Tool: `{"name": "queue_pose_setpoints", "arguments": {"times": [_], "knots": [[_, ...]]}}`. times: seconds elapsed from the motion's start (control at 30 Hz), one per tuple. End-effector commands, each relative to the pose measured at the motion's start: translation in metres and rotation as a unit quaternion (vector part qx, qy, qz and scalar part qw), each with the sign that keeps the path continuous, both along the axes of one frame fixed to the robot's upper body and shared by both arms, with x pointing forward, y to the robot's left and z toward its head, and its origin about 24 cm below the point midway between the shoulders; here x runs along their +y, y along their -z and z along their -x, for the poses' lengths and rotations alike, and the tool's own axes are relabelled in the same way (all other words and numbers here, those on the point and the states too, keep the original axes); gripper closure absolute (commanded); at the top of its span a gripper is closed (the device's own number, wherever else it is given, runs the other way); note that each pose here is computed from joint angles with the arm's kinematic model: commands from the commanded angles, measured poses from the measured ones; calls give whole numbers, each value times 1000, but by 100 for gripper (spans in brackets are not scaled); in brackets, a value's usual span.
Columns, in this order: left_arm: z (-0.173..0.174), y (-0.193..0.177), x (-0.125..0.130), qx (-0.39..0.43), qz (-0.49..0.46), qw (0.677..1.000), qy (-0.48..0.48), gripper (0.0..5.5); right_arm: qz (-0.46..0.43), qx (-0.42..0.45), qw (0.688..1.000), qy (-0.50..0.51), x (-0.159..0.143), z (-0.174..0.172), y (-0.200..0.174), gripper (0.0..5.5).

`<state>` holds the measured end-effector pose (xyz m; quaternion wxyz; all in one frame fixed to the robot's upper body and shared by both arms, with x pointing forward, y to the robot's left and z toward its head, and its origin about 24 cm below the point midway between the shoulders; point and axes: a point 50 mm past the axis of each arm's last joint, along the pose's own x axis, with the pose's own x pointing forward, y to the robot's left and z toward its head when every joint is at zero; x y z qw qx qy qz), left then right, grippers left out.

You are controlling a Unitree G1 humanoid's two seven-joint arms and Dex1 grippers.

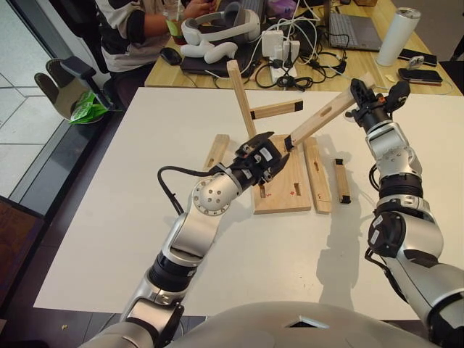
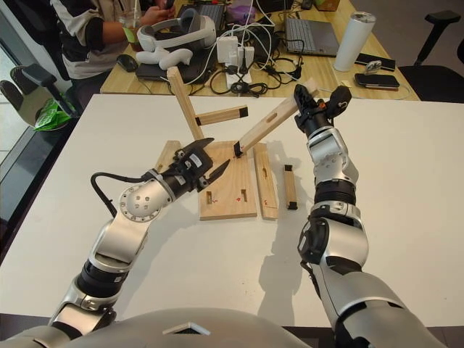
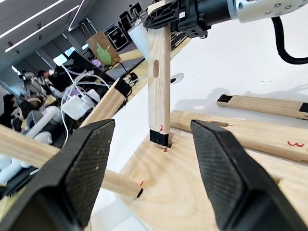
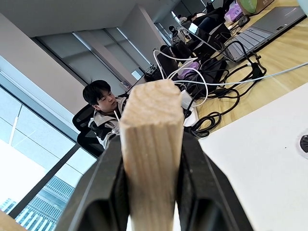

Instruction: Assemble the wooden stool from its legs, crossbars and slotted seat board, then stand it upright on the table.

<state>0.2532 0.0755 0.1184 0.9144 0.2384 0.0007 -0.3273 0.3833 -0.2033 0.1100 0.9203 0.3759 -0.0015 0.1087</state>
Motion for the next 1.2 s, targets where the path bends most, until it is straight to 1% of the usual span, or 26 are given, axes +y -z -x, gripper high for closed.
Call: {"name": "queue_pose_setpoints", "arguments": {"times": [0.03, 0.17, 0.33, 0.5, 0.57, 0.7, 0.83, 0.97, 1.2], "knots": [[-4, 0, 8, 34, 30, 997, -57, 258, 39, -6, 999, -8, 2, -3, -8, 451], [-12, -4, 19, 39, 49, 992, -107, 258, 79, -2, 997, -14, 4, -3, -8, 451], [-16, -9, 24, 38, 74, 987, -141, 258, 138, 9, 990, -11, 7, -4, -13, 451], [-21, -14, 31, 30, 95, 980, -171, 258, 235, 27, 972, 7, 2, -1, -14, 451], [-24, -16, 34, 26, 104, 977, -183, 258, 251, 38, 967, 9, 2, 0, -12, 451], [-30, -22, 37, 19, 127, 970, -204, 258, 249, 50, 967, 3, 6, -1, -6, 451], [-35, -28, 39, 11, 154, 963, -223, 258, 202, 62, 977, -11, 8, -4, 0, 451], [-43, -36, 35, 5, 188, 954, -235, 258, 169, 73, 983, -30, 9, -6, 6, 451], [-53, -45, 27, -7, 219, 946, -241, 258, 170, 19, 979, -112, 25, -16, -15, 451]]}}
